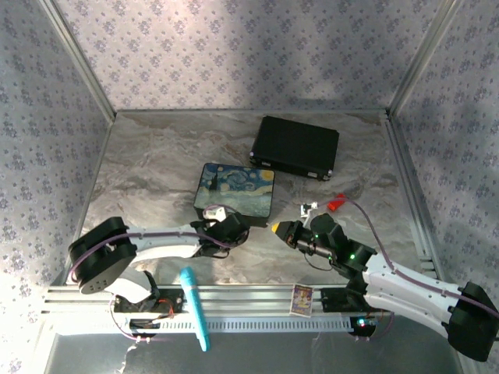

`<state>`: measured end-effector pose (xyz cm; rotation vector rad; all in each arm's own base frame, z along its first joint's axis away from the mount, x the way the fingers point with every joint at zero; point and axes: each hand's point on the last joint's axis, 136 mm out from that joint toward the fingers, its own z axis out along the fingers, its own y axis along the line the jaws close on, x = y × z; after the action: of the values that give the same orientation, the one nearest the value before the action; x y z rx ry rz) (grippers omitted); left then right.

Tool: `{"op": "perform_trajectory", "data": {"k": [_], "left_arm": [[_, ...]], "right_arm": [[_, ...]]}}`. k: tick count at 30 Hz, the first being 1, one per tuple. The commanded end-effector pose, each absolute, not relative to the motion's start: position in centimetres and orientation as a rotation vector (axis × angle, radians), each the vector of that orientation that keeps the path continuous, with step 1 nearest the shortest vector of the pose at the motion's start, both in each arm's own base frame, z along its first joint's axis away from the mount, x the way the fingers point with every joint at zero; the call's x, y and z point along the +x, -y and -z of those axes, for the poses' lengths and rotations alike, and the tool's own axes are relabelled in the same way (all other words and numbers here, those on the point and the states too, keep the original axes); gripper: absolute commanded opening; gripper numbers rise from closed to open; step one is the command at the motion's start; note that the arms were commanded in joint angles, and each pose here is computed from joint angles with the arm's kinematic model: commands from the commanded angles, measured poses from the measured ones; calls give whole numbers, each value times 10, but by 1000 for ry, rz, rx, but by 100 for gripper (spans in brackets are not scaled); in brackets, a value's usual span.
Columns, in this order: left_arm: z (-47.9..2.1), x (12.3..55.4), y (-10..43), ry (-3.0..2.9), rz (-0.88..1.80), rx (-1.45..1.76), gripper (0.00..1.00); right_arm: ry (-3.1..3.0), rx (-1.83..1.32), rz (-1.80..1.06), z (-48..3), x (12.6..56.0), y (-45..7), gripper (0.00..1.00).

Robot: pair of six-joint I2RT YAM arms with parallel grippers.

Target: Unlock the padlock with the key

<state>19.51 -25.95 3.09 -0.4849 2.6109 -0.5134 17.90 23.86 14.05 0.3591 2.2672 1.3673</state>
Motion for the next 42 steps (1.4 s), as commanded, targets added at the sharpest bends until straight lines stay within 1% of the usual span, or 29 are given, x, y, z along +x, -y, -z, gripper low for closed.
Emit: {"op": "perform_trajectory", "data": {"k": [1, 4, 6, 8, 11, 15, 16, 17, 18, 24, 31, 34, 38, 39, 42], "left_arm": [[-47, 203, 269, -2513, 586, -424, 47], [-54, 209, 279, -2467, 643, -404, 56], [-53, 213, 274, -2460, 584, -436, 59], [-44, 216, 257, -2444, 483, -542, 63], [-37, 219, 243, -2412, 444, -621, 62], [-33, 220, 235, -2406, 372, -591, 58], [-31, 220, 237, -2419, 372, -571, 55], [-28, 219, 239, -2443, 369, -550, 48], [-27, 217, 240, -2462, 362, -534, 44], [-16, 199, 243, -2544, 442, -518, 33], [-15, 195, 246, -2571, 427, -457, 31], [-9, 198, 252, -2549, 453, -458, 38], [-1, 203, 250, -2527, 421, -464, 38], [0, 204, 248, -2522, 406, -462, 37], [0, 204, 246, -2514, 404, -466, 32]], "right_arm": [[-2271, 389, -1342, -134, 179, -234, 0], [-2275, 390, -1336, -133, 179, -233, 0], [-2276, 390, -1335, -132, 179, -233, 0], [-2278, 392, -1334, -131, 178, -233, 0], [-2274, 395, -1337, -132, 178, -233, 0], [-2272, 400, -1333, -132, 179, -232, 0], [-2272, 399, -1331, -132, 179, -232, 0], [-2272, 401, -1327, -131, 179, -231, 0], [-2272, 402, -1327, -131, 179, -231, 0], [-2280, 412, -1314, -126, 179, -229, 0], [-2282, 415, -1311, -125, 181, -231, 0], [-2281, 413, -1314, -125, 181, -232, 0], [-2283, 412, -1314, -124, 180, -232, 0], [-2287, 411, -1313, -124, 179, -232, 0], [-2286, 416, -1313, -123, 178, -232, 0]]}}
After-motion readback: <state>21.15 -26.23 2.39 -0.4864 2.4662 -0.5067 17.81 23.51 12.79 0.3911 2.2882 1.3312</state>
